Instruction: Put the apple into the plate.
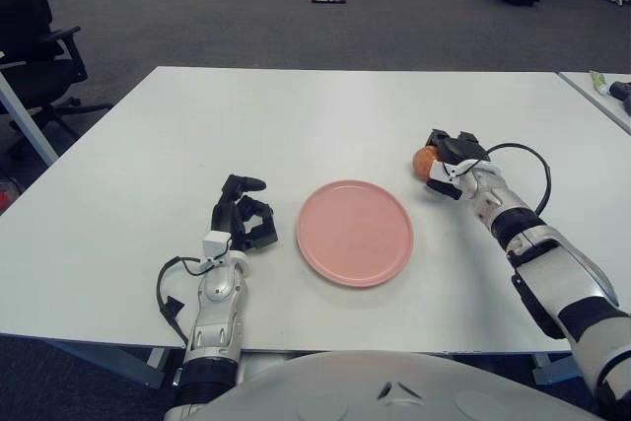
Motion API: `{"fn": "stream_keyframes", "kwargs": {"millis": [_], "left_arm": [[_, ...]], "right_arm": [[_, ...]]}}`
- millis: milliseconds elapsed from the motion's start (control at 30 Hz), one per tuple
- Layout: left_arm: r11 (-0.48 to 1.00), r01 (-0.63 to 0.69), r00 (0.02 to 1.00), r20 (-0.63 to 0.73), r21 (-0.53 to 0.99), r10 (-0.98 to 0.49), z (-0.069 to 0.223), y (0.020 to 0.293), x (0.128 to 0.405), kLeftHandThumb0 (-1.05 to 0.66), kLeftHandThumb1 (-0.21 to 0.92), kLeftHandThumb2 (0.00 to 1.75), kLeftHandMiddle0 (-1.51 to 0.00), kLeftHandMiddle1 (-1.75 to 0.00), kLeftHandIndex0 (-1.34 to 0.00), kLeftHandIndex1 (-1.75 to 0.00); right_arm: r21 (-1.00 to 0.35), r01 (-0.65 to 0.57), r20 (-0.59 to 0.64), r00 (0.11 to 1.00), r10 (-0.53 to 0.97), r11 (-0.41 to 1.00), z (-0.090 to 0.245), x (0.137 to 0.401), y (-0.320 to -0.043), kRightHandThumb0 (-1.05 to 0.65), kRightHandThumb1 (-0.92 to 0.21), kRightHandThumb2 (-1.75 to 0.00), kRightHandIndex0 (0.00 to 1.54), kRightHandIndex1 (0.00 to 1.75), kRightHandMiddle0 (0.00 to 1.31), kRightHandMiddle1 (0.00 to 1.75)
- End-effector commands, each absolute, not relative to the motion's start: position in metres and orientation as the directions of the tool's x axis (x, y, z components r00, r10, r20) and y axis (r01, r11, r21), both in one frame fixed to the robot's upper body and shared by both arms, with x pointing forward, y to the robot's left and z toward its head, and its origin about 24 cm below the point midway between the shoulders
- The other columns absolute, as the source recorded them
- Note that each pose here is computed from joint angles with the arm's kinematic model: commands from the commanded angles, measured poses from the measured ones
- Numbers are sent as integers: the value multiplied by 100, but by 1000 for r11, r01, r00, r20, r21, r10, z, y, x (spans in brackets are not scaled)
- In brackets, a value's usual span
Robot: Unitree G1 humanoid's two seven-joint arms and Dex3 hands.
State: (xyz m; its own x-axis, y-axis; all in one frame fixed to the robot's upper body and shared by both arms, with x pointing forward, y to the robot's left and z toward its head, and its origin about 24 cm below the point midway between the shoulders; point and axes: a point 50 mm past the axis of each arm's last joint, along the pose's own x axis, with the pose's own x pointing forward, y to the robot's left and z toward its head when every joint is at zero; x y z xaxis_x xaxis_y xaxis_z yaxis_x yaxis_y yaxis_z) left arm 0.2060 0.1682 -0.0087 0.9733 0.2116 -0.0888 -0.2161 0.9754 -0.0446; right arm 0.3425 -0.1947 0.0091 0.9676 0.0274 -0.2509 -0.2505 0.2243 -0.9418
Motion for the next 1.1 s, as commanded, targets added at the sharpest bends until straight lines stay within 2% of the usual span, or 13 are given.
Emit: {"fn": "stream_keyframes", "kwargs": {"millis": [0,567,1067], "left_arm": [[972,-232,962,-155,-33,224,-19,172,201,-1,21,146,-68,-175,-48,-173],[971,-238,962,-148,-30,231,-19,173,202,-1,19,147,-69,-175,-49,-173],[973,-232,963,-145,-23,226,-19,173,202,-1,21,145,-68,-175,-48,-173]], "right_arm": [[-949,-201,-208,978,-2,242,15,342,-204,0,-6,-162,81,173,57,175],[-941,-26,-25,1000,7,339,41,340,-204,0,-6,-162,82,172,57,175],[-908,137,171,984,51,397,76,327,-200,0,-5,-161,83,171,57,175]]}}
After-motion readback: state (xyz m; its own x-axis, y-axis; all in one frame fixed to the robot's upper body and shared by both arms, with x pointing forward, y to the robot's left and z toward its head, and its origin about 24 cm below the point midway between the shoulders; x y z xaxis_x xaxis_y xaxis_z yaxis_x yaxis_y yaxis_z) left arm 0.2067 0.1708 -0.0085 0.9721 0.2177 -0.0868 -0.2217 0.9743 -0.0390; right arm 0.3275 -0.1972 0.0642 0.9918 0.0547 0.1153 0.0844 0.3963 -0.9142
